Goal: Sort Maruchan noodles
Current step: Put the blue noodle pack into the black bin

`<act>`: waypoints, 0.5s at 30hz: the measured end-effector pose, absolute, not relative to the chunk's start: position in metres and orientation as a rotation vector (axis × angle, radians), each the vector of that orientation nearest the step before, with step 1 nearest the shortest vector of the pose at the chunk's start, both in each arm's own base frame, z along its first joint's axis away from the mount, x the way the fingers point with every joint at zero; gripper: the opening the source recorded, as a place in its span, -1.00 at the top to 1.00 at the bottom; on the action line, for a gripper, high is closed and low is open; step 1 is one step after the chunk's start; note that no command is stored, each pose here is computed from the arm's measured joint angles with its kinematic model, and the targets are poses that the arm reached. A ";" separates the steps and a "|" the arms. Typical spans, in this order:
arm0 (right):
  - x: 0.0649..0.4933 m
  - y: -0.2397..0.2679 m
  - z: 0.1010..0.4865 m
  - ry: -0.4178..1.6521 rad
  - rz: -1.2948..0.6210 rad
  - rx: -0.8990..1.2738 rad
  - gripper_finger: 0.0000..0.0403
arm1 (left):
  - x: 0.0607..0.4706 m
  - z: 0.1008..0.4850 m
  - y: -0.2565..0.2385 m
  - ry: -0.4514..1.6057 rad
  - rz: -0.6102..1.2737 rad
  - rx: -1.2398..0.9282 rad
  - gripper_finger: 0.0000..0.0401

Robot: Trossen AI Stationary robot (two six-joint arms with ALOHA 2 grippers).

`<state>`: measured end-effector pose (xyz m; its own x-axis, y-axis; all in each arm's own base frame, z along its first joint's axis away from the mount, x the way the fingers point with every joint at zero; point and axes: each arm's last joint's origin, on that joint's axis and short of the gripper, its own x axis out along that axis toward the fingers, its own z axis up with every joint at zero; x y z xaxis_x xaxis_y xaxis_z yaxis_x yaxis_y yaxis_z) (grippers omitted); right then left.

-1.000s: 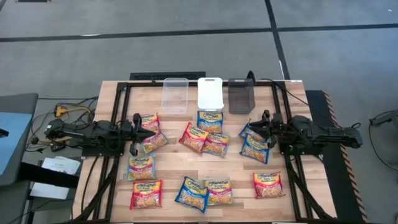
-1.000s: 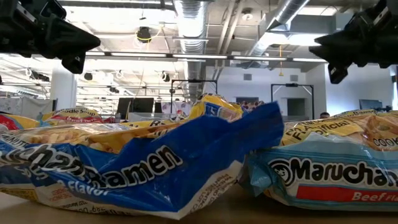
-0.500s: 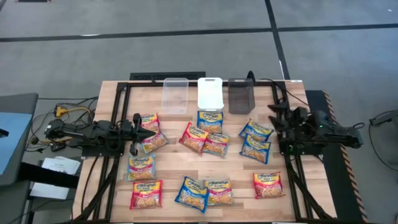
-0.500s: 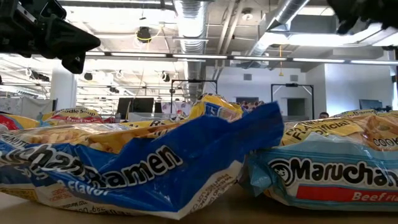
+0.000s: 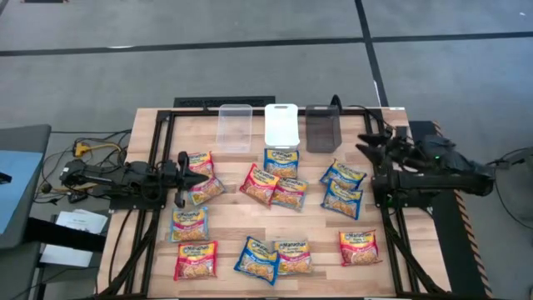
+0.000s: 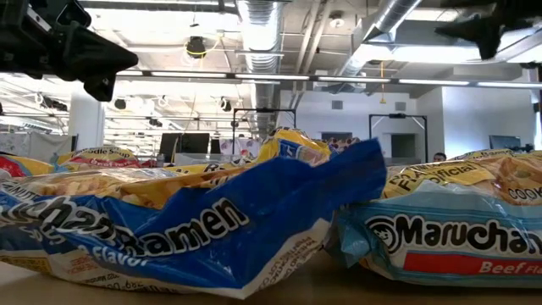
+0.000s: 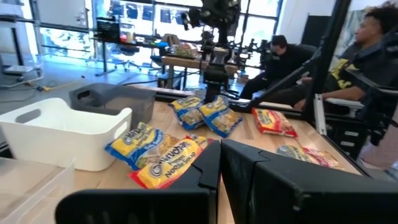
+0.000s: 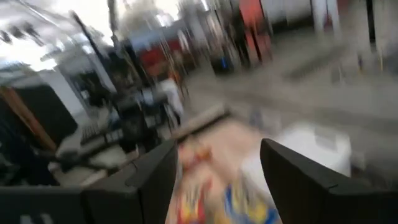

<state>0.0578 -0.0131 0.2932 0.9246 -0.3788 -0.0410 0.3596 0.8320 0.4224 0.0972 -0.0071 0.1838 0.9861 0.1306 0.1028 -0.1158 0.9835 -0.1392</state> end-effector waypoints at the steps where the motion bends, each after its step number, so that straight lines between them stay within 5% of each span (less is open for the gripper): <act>1: 0.060 -0.013 0.290 -0.001 -0.402 0.472 -0.27 | 0.097 0.184 -0.007 -0.113 0.137 -0.140 1.00; 15: 0.109 -0.007 0.263 0.431 -0.243 0.725 -0.27 | 0.097 0.184 -0.005 -0.116 0.194 -0.140 1.00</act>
